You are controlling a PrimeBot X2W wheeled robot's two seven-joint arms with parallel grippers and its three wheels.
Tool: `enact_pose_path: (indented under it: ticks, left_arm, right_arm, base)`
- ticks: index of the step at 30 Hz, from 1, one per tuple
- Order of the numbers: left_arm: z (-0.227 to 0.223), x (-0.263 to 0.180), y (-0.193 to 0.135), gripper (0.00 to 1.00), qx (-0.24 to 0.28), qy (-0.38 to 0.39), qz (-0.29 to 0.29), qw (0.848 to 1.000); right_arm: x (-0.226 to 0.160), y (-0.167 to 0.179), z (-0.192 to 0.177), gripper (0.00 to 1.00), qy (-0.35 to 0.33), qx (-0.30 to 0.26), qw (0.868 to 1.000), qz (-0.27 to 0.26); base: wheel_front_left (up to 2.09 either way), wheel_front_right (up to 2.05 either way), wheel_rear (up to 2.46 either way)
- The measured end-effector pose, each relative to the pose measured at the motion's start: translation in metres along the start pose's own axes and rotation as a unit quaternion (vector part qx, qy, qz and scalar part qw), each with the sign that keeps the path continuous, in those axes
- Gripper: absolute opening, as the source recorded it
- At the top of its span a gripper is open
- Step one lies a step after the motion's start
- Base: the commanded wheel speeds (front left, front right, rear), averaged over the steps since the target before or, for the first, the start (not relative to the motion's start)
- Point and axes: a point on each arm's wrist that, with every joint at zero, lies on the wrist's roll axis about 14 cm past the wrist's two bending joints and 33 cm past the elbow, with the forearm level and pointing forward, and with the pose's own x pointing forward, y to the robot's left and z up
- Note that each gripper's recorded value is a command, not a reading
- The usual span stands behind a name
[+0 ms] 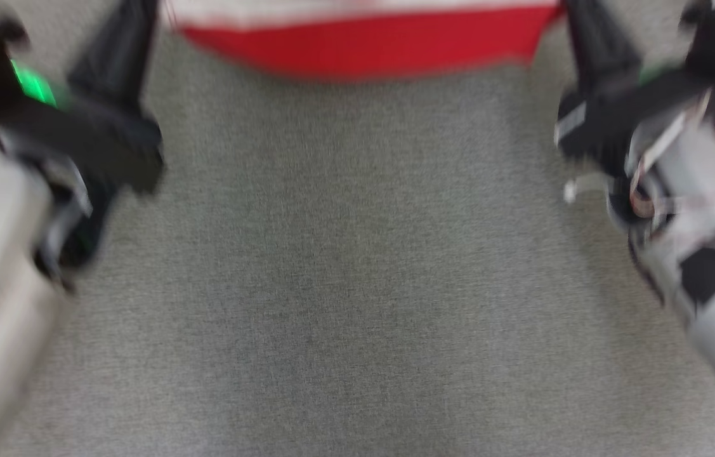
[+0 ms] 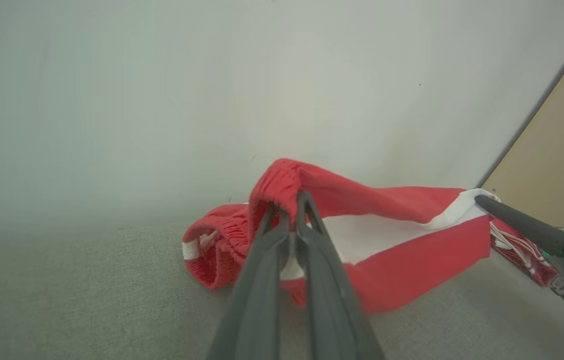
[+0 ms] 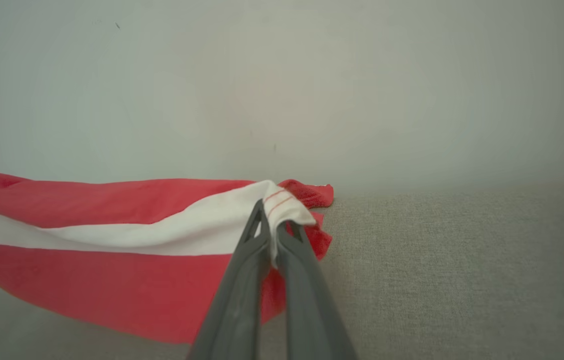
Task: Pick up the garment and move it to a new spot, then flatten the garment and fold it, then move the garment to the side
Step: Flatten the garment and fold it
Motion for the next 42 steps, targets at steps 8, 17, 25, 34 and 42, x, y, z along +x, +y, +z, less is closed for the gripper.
enact_pose_path:
  ticks: [8,17,25,34,42]
  left_arm:
    - [-0.032,-0.081,-0.038,0.0,-0.032,0.026,0.032,0.999]
    - [-0.061,-0.157,-0.071,0.0,-0.066,0.065,0.071,0.993]
    - [-0.074,-0.19,-0.086,0.34,-0.067,0.083,0.086,0.991]
    - [-0.045,-0.19,-0.079,1.0,-0.052,0.031,0.111,0.992]
    - [0.005,-0.207,-0.046,1.0,-0.011,-0.047,0.18,0.983]
  right_arm:
    - [-0.084,0.009,-0.036,0.0,0.039,0.051,0.998,-0.018]
    - [-0.166,0.026,-0.066,0.0,0.068,0.089,0.993,-0.045]
    - [-0.2,0.041,-0.077,0.43,0.076,0.083,0.992,-0.055]
    - [-0.204,0.038,-0.055,1.0,0.046,0.041,0.996,-0.066]
    - [-0.212,0.037,-0.02,1.0,-0.008,-0.001,0.997,-0.076]
  base:
    - [0.0,0.0,0.0]
    - [0.0,0.0,0.0]
    - [0.0,0.0,0.0]
    - [0.0,0.0,0.0]
    - [0.0,0.0,0.0]
